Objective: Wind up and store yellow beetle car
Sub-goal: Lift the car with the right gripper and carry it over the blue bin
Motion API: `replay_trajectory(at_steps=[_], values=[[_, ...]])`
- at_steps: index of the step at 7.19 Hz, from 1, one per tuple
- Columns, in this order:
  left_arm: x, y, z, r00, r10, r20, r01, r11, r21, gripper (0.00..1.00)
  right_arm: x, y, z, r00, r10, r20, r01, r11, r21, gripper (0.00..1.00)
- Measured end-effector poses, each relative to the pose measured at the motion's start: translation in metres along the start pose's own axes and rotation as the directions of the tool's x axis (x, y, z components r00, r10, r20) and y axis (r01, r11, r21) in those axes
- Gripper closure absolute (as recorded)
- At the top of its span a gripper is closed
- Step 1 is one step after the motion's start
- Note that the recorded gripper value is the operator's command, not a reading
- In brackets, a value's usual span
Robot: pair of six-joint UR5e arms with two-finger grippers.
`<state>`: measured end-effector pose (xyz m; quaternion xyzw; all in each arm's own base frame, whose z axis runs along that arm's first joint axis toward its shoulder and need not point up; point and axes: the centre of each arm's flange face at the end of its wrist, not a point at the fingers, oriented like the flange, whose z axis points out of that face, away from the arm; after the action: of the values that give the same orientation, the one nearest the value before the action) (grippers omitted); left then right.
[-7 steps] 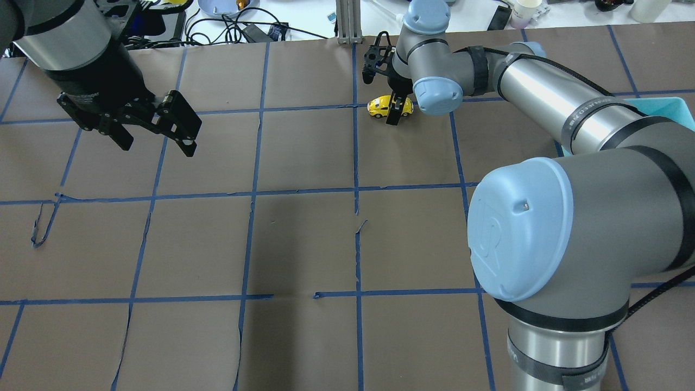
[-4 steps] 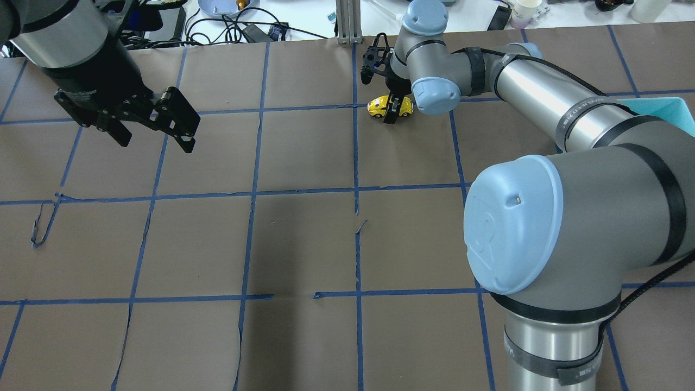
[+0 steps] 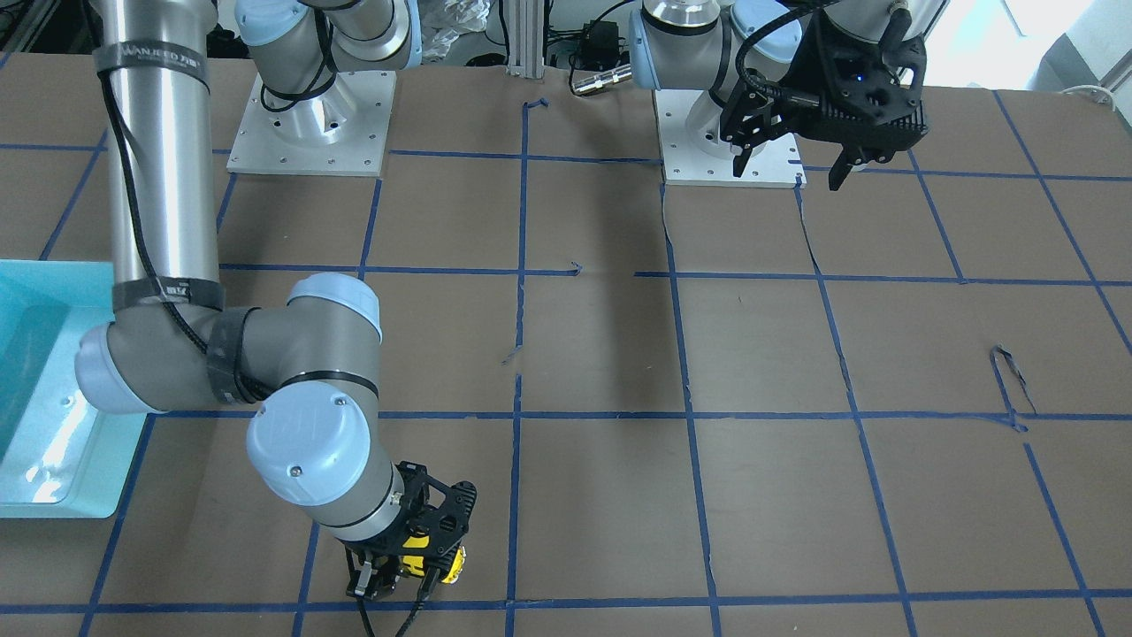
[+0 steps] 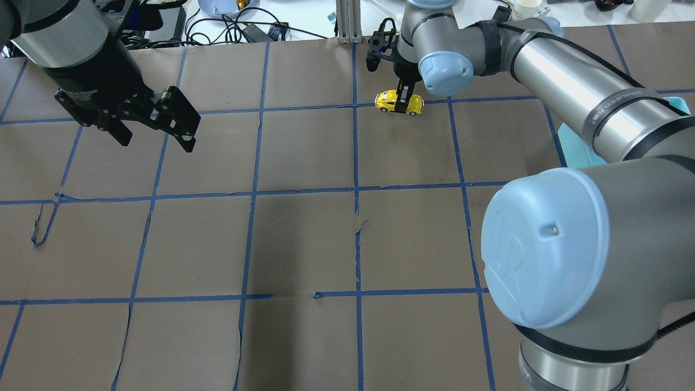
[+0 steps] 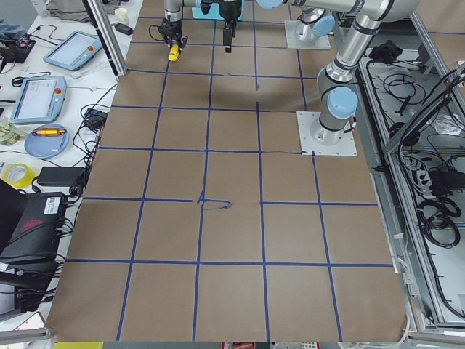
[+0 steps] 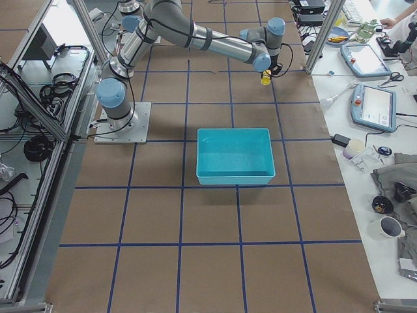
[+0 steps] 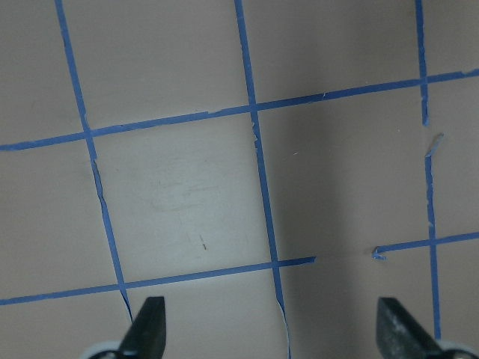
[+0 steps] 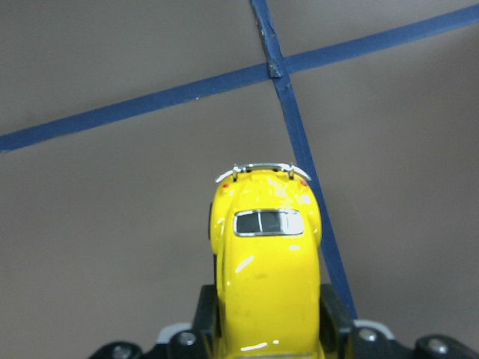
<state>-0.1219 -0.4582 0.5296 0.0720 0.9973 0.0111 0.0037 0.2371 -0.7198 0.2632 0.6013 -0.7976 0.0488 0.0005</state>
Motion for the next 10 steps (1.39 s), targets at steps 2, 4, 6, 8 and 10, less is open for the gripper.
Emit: replay_trajectory(at_steps=[2, 4, 6, 8, 10], values=[[0.0, 0.0, 0.0, 1.0, 0.0, -0.001, 0.0, 1.0, 0.0, 0.0, -0.012, 0.048, -0.087, 0.999, 0.031, 0.042, -0.027, 0.995, -0.1, 1.0], [0.0, 0.0, 0.0, 1.0, 0.001, 0.0, -0.001, 1.0, 0.001, 0.0, -0.007, 0.144, -0.148, 0.994, 0.002, 0.109, 0.013, 0.99, -0.138, 1.0], [0.0, 0.0, 0.0, 1.0, 0.001, -0.001, -0.001, 1.0, 0.001, 0.0, 0.006, 0.275, -0.149, 0.981, -0.061, 0.185, 0.082, 0.99, -0.114, 1.0], [0.0, 0.0, 0.0, 1.0, 0.001, -0.001, -0.001, 1.0, 0.001, 0.0, 0.005, 0.384, -0.123, 0.963, -0.128, 0.239, 0.146, 0.987, -0.06, 1.0], [0.0, 0.0, 0.0, 1.0, 0.001, -0.001, -0.001, 1.0, 0.001, 0.0, -0.002, 0.452, -0.09, 0.952, -0.233, 0.201, 0.245, 0.969, -0.039, 1.0]])
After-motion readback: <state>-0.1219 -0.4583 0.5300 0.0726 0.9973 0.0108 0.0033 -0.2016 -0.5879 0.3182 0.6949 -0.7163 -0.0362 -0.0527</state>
